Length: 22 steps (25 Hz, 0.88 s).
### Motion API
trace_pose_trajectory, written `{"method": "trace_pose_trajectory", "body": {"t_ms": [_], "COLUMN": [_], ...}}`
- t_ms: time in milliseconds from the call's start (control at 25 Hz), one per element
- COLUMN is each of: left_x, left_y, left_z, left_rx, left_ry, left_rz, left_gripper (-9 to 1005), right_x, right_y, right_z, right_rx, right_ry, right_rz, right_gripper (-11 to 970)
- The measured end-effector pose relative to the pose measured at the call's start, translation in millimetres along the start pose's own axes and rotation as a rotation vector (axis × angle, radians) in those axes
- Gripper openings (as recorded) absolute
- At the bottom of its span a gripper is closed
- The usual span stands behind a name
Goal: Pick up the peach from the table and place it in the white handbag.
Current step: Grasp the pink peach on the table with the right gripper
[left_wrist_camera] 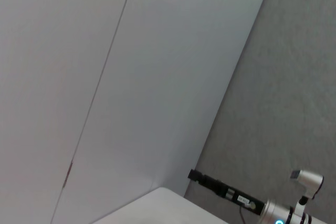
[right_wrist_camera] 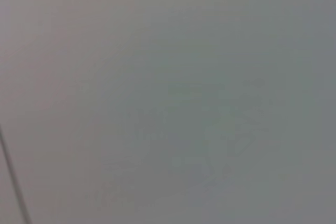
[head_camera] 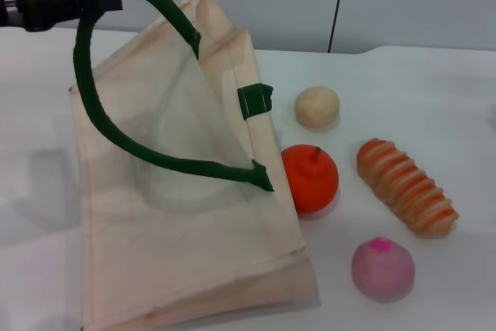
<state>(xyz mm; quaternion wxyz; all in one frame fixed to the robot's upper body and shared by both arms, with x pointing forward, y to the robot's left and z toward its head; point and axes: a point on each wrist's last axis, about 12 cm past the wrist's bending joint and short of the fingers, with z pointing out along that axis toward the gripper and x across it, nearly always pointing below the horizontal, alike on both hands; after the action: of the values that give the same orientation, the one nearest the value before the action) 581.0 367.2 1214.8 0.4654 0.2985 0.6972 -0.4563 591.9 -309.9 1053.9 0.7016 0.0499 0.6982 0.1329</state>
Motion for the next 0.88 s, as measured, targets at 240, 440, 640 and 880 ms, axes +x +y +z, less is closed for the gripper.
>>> {"method": "trace_pose_trajectory", "body": {"t_ms": [240, 440, 640, 880], "left_x": [-7.4, -11.0, -10.6, -8.5], "left_y": [0.1, 0.4, 0.6, 0.7], "left_z": [3.4, 4.5, 4.3, 2.4], "left_rx": [0.013, 0.014, 0.013, 0.006], "left_ry": [-0.007, -0.005, 0.000, 0.001], "left_rz": [0.005, 0.010, 0.008, -0.001], "left_gripper": [156, 160, 163, 167], "right_x": [-8.5, -26.3, -35.2, -40.4], "right_y": [-4.4, -10.8, -15.1, -21.6], "right_z": [0.5, 3.0, -4.8, -22.8], "right_rx": [-0.154, -0.335, -0.519, -0.689], "right_ry": [0.087, 0.251, 0.449, 0.590], "right_rz": [0.058, 0.001, -0.142, -0.232], "right_gripper": [820, 818, 816, 813]}}
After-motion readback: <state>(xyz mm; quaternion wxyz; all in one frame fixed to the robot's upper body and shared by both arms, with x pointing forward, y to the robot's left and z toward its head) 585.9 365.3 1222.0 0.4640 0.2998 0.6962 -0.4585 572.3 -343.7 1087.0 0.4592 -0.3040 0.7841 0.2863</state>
